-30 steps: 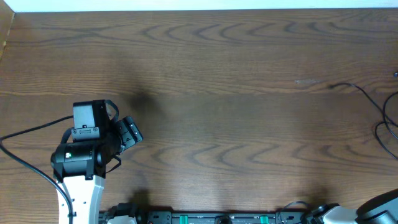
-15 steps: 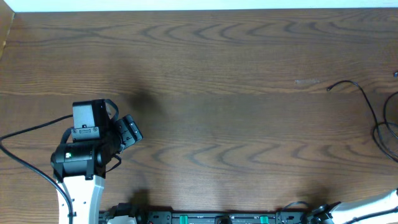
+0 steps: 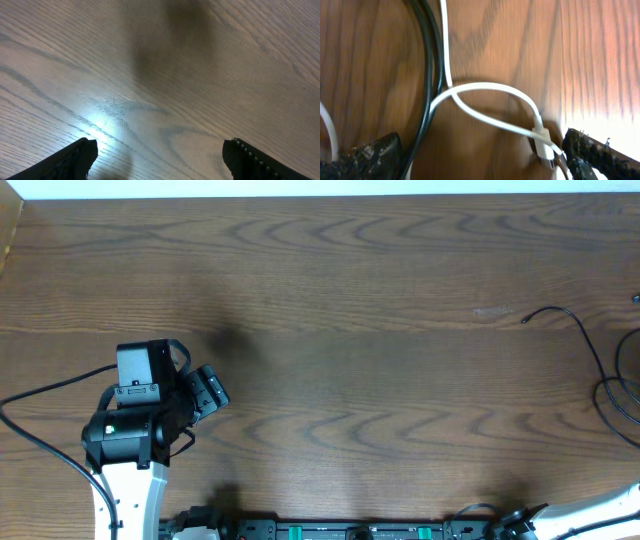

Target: Untangle cables

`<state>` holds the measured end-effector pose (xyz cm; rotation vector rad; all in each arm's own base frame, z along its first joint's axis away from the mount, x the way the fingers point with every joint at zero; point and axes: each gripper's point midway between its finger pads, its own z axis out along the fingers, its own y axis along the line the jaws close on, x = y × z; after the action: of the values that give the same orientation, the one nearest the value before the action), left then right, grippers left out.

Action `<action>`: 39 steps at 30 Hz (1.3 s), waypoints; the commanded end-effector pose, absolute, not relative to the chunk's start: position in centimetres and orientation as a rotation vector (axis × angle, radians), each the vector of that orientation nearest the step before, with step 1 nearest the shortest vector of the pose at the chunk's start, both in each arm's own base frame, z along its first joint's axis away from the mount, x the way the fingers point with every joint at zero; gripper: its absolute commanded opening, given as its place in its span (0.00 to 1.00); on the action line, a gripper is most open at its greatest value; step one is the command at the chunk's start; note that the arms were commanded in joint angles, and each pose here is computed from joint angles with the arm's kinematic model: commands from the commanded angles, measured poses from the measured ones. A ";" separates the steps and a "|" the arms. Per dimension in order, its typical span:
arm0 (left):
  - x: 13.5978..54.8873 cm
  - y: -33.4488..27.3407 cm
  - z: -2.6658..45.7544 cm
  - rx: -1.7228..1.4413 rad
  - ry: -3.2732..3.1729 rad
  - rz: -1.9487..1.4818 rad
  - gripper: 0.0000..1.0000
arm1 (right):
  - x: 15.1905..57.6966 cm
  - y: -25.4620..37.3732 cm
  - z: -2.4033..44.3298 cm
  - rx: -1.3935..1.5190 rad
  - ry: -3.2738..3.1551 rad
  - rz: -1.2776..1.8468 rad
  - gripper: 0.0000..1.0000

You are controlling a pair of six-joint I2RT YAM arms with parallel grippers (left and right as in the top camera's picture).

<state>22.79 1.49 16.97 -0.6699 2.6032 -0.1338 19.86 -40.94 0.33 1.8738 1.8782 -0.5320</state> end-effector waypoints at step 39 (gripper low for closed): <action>23.0 1.6 17.5 -0.655 2.589 -0.128 0.86 | 26.0 -24.6 11.1 2.069 1.793 0.423 0.99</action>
<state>22.77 1.48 16.96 -0.6695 2.6041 -0.1340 25.44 -25.79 11.12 1.8267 1.9954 0.2494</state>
